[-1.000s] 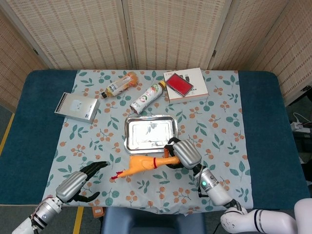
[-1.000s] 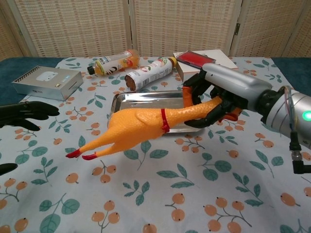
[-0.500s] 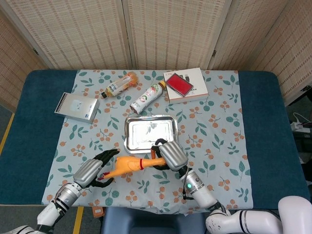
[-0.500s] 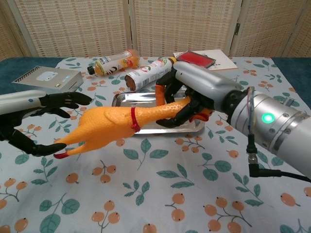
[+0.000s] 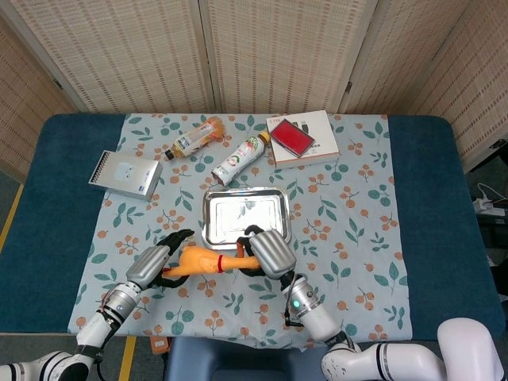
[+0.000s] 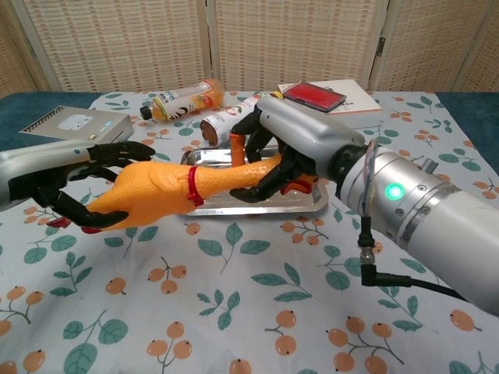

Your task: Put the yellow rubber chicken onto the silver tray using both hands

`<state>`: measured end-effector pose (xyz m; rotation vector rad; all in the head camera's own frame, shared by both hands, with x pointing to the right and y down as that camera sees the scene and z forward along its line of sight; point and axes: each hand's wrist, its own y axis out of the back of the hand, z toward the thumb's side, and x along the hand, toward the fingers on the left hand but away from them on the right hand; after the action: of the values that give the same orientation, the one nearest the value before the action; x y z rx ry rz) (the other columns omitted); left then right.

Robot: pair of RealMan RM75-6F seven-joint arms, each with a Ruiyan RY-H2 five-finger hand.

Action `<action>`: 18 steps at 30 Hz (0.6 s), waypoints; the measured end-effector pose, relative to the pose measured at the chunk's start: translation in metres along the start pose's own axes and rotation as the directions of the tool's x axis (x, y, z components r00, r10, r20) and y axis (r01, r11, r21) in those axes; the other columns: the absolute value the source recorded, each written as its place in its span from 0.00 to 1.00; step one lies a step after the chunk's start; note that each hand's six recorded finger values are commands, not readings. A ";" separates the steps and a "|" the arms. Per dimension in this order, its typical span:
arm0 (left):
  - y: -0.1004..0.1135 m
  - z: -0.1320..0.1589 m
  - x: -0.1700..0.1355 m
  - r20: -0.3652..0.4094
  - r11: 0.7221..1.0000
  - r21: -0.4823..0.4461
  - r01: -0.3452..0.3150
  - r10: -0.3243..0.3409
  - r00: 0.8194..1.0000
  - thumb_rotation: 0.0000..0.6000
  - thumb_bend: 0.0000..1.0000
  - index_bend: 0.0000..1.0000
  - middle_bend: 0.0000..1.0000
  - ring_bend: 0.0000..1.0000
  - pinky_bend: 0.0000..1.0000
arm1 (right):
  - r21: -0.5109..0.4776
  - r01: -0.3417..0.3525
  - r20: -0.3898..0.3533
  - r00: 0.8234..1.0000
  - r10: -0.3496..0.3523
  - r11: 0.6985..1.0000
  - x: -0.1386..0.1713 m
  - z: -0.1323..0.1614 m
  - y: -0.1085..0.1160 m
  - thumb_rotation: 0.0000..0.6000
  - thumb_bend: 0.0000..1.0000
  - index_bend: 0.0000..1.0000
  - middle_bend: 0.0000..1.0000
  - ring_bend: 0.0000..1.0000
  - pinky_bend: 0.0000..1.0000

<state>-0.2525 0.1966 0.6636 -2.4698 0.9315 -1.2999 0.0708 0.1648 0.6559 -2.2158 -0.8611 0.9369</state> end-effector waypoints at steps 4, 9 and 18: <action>-0.002 0.003 0.001 0.003 0.999 -0.030 0.022 -0.021 1.000 1.00 0.36 0.00 0.00 0.00 0.14 | 0.022 0.014 0.005 1.000 -0.014 1.000 -0.002 0.000 -0.002 1.00 0.23 0.93 0.78 0.88 1.00; -0.007 0.006 -0.001 0.017 0.998 -0.040 0.054 -0.053 0.998 1.00 0.36 0.00 0.00 0.00 0.20 | 0.053 0.045 0.023 0.999 -0.046 0.998 -0.004 -0.002 -0.001 1.00 0.23 0.93 0.78 0.88 1.00; -0.016 0.010 -0.001 0.028 0.994 -0.061 0.086 -0.085 0.996 1.00 0.36 0.00 0.00 0.00 0.23 | 0.066 0.065 0.050 0.996 -0.068 0.996 -0.005 0.001 -0.007 1.00 0.23 0.93 0.78 0.88 1.00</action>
<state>-0.2377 0.2089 0.6643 -2.5936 0.8823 -1.2809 0.0645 0.1656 0.6625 -2.1033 -0.9097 0.9808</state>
